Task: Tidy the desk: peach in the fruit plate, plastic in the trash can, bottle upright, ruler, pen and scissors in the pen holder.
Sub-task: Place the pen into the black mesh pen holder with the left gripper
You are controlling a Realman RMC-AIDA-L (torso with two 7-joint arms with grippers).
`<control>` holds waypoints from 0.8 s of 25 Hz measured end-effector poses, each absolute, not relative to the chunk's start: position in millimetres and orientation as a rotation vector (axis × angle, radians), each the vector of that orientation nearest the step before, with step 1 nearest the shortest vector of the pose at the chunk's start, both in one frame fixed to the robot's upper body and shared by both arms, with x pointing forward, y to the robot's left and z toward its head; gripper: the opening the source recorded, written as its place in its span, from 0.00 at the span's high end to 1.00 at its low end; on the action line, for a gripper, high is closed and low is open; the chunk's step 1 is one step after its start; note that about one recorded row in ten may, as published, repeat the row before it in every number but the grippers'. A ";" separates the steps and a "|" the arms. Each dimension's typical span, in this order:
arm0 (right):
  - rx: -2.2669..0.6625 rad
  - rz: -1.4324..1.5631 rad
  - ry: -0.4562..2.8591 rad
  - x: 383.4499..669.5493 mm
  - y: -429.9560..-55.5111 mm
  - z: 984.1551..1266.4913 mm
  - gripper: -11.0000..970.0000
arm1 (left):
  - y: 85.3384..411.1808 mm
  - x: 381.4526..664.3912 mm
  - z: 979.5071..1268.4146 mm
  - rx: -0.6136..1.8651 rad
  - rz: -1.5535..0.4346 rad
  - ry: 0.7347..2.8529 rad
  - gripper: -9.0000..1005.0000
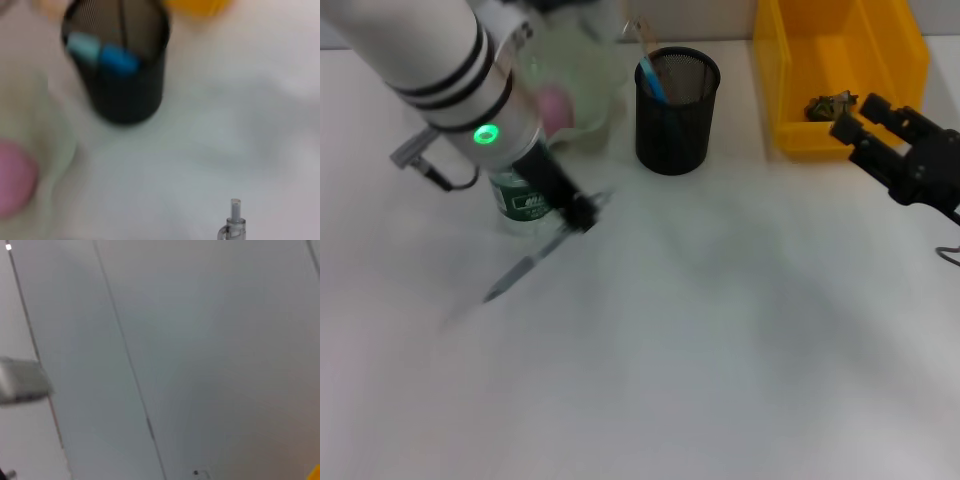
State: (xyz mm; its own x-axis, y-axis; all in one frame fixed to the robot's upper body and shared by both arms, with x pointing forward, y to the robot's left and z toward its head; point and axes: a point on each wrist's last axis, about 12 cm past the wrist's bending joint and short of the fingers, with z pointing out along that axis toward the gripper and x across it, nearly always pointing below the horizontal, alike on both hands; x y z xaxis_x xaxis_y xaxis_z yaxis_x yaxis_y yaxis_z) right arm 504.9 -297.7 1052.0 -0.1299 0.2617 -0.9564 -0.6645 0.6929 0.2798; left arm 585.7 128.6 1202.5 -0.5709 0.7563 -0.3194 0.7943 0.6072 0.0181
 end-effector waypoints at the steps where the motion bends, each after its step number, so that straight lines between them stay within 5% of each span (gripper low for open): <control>1: -0.339 0.819 1.504 503.9 -299.3 1051.5 0.40 | 126.8 582.8 1209.1 1.260 -0.226 2.497 0.77; 11: -0.286 0.803 1.516 499.3 -306.1 1048.2 0.40 | 114.2 585.9 1242.3 1.127 -0.453 2.095 0.75; 20: -0.251 0.817 1.540 493.3 -306.5 1042.2 0.40 | 113.7 598.5 1235.8 0.886 -0.530 1.767 0.74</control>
